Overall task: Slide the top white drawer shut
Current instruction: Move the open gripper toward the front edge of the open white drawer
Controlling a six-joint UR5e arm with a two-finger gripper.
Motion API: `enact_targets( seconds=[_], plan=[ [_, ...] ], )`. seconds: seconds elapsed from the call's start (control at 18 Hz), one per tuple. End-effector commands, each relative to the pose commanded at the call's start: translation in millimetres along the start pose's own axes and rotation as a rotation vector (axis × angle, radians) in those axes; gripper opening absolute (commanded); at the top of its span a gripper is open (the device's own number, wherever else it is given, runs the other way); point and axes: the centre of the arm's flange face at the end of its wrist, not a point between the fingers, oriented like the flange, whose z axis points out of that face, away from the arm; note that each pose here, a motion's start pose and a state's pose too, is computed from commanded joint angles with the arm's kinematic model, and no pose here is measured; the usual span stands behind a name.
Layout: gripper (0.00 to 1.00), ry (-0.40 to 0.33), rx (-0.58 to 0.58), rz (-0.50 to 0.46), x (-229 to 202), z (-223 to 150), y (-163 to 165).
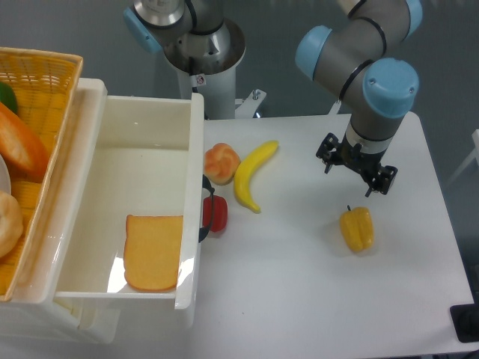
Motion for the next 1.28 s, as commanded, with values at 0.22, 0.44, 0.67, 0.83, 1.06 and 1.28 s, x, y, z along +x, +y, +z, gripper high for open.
enact_targets(
  seconds=[0.22, 0.44, 0.67, 0.83, 1.06, 1.28],
  plan=[
    [1.00, 0.006, -0.001, 0.000, 1.3, 2.3, 0.2],
    [1.00, 0.045, -0.008, -0.010, 11.4, 21.5, 3.8],
    [1.00, 0.088, 0.044, -0.061, 33.8, 29.5, 9.4],
    [1.00, 0.086, 0.040, -0.151, 50.9, 20.6, 2.5],
    [1.00, 0.084, 0.120, -0.235, 79.0, -4.2, -35.8],
    [0.89, 0.098, 0.166, -0.364, 91.0, -14.7, -69.7]
  ],
)
